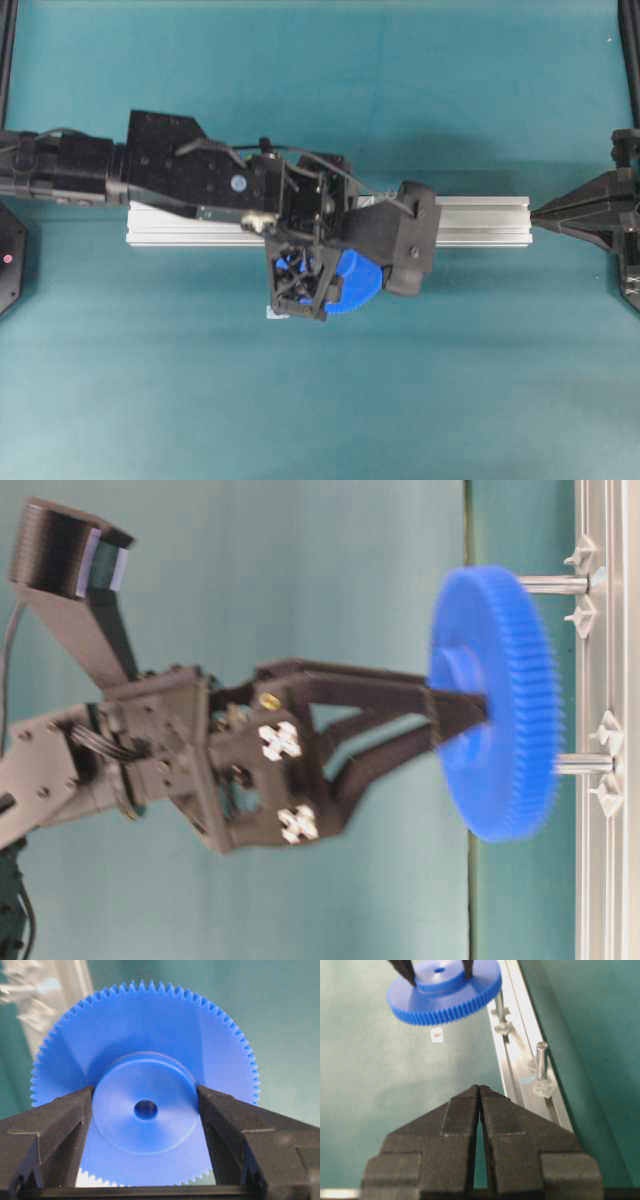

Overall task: Find the location of the shaft and insert the large gear.
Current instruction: 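Lift the blue gear with the left gripper and carry it over the rail, then align the gear's bore over the right metal shaft with the left gripper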

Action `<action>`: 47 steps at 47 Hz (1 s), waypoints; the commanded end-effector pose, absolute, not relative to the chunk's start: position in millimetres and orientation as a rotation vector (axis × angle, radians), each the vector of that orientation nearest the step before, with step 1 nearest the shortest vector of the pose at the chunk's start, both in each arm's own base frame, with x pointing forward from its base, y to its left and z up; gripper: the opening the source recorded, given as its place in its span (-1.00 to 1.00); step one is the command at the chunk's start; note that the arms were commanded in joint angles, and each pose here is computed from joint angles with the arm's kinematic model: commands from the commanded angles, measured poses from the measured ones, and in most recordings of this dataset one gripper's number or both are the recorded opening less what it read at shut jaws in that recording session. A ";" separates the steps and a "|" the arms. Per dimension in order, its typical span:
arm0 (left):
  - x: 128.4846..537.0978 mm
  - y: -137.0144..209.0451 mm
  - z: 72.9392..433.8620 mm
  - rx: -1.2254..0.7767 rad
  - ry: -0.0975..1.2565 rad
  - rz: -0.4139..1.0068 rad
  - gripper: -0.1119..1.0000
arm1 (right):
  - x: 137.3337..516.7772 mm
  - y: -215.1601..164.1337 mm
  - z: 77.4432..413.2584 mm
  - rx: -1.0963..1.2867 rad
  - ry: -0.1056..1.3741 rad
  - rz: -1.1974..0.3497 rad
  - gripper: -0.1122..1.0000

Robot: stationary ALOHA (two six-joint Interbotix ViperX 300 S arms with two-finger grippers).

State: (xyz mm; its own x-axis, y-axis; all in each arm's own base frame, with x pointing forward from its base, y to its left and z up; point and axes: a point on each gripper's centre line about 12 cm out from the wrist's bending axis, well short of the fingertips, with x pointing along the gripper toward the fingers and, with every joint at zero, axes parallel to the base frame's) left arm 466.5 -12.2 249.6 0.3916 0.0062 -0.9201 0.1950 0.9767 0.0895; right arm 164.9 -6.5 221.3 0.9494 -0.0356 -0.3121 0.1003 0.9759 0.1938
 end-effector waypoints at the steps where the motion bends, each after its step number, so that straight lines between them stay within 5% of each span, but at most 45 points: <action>1: 469.7 -2.3 282.5 0.206 1.080 -0.101 0.49 | 166.2 -6.8 223.5 0.216 0.314 -0.072 -0.70; 47: 527.2 49.9 266.9 0.278 1.076 -0.085 0.49 | 163.6 -7.4 218.8 0.209 0.347 -0.079 -0.70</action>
